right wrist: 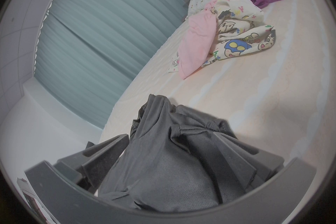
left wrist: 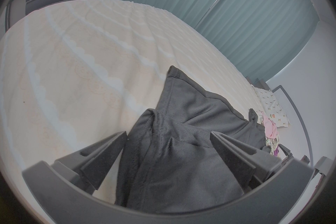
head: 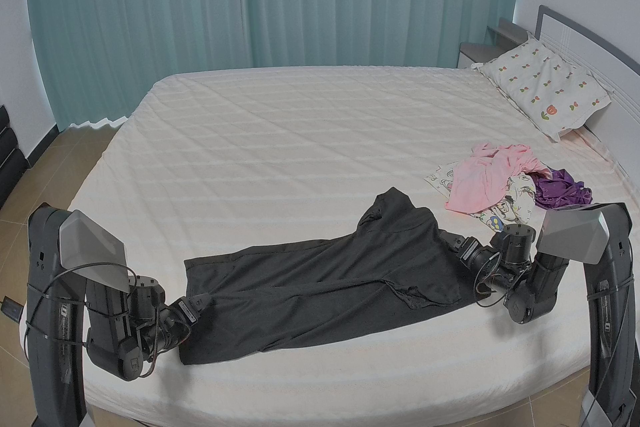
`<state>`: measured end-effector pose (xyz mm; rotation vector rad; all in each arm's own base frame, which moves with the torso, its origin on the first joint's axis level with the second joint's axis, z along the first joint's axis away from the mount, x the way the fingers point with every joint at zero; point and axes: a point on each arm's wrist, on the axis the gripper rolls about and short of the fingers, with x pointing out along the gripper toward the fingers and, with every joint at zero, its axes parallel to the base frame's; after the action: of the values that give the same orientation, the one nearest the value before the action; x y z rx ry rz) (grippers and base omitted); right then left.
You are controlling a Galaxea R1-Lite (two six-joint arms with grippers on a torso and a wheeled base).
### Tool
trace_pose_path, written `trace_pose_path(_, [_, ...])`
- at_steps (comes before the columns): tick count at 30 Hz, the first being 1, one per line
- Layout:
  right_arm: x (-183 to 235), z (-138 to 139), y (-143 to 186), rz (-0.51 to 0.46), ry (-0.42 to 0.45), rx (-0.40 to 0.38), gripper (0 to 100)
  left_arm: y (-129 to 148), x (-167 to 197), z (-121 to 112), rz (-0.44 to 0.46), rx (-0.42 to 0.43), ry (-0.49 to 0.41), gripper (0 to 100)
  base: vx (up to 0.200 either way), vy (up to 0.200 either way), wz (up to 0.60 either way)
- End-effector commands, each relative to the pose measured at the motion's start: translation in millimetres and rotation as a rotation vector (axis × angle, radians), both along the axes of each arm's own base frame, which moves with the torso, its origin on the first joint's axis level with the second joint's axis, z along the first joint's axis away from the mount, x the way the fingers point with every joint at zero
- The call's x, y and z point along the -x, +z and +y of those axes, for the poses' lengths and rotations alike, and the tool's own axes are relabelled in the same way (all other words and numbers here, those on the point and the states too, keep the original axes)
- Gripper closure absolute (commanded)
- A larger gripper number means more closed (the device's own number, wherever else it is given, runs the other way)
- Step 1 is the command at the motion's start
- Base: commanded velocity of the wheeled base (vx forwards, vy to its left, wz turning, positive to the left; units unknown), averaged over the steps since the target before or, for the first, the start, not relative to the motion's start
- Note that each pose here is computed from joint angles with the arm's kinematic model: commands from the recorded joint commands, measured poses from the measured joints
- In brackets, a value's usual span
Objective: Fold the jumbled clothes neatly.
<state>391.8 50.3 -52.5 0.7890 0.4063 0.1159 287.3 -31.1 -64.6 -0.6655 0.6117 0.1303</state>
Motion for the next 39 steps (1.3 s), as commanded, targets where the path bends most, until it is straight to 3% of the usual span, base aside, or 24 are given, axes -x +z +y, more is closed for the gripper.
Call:
trace_pose_path(1, [1.5, -4.5, 9.4, -0.012, -0.019, -0.025, 0, 12.1, 3.9, 2.1, -0.028, 0.007, 0.008, 0, 0.0, 0.0, 0.0])
trace_pose_path(8, [7.3, -8.7, 13.4, 0.012, -0.048, -0.083, 0, 36.4, 5.6, 4.2, -0.085, 0.131, 0.093, 0, 0.0, 0.0, 0.0])
trace_pose_path(15, [8.4, -11.2, 11.2, 0.007, -0.054, -0.085, 0, 35.3, 6.3, 5.4, -0.079, 0.133, 0.095, 0, 0.171, 0.0, 0.0])
trace_pose_path(24, [8.4, -10.6, 11.2, 0.007, -0.052, -0.084, 0, 33.7, 6.2, 4.5, -0.074, 0.135, 0.092, 0, 0.0, 0.0, 0.0])
trace_pose_path(33, [8.7, -7.7, 11.2, 0.007, -0.044, -0.082, 0, 34.0, 5.2, 4.0, -0.079, 0.133, 0.092, 0, 0.0, -0.178, 0.0])
trace_pose_path(39, [8.9, -6.5, 11.2, 0.006, -0.041, -0.081, 0, 39.1, -10.1, 11.9, -0.145, 0.129, 0.119, 0, 0.0, 0.0, 0.0])
